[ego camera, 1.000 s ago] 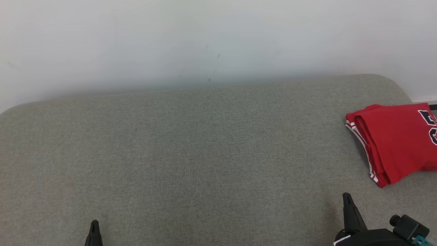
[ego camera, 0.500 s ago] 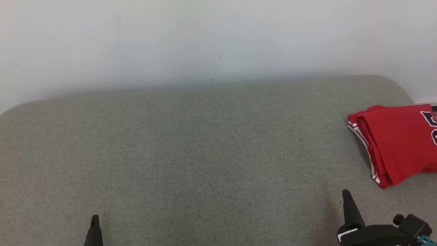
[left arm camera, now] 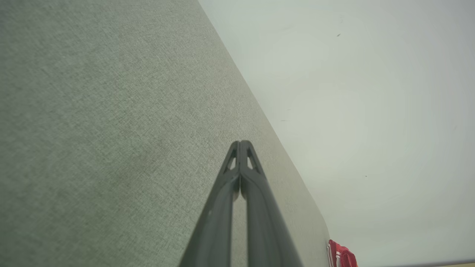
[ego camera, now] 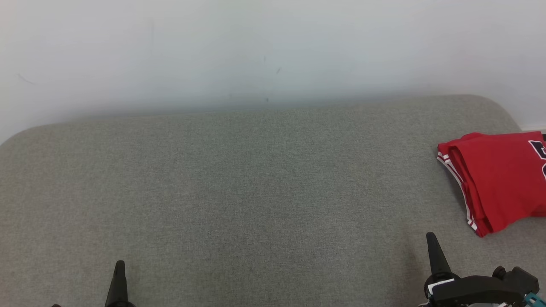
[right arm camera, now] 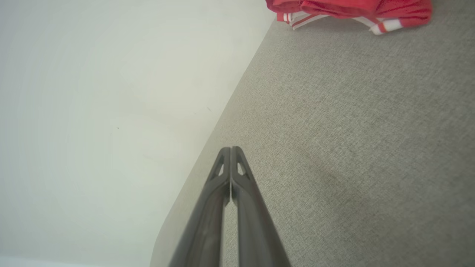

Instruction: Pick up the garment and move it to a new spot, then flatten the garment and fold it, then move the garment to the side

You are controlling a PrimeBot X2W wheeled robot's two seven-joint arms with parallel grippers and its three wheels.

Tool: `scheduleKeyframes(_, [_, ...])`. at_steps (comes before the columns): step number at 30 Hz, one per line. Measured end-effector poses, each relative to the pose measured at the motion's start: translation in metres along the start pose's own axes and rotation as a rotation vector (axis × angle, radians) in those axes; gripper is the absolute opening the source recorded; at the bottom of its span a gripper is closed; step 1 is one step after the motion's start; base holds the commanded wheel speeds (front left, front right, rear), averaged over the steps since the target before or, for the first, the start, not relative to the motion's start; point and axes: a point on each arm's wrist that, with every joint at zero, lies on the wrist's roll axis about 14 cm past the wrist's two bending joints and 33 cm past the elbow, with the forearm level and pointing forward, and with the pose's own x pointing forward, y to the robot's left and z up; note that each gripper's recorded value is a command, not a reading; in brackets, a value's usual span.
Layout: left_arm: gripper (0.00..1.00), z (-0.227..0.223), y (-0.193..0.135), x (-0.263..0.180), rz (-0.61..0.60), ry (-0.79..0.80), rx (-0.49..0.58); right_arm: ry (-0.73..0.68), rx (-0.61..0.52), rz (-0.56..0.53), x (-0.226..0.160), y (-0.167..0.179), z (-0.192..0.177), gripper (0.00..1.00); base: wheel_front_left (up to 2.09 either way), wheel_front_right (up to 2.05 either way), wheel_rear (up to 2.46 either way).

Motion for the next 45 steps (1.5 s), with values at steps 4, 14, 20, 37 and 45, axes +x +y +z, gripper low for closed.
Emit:
scheduleKeyframes(4, [0.00,0.001,-0.002,0.001,-0.004,0.001,-0.035,0.002,0.046,0.006,0.001,0.002,0.000,0.00,0.00,0.00,0.00])
scheduleKeyframes(14, [0.00,0.004,-0.007,0.004,-0.024,0.002,-0.133,0.012,0.152,0.022,0.005,0.008,-0.001,0.00,0.00,0.00,0.00])
scheduleKeyframes(20, [0.00,0.005,-0.009,0.005,-0.032,0.005,-0.188,0.016,0.211,0.032,0.006,0.011,-0.001,0.00,0.00,0.00,0.00])
scheduleKeyframes(37, [0.00,0.011,-0.017,0.008,-0.063,0.006,-0.321,0.034,0.358,0.063,0.011,0.021,-0.002,0.00,0.00,0.00,0.00])
scheduleKeyframes(45, [0.00,0.013,-0.021,0.010,-0.080,0.009,-0.379,0.041,0.421,0.077,0.013,0.026,-0.002,0.00,0.00,0.00,0.00])
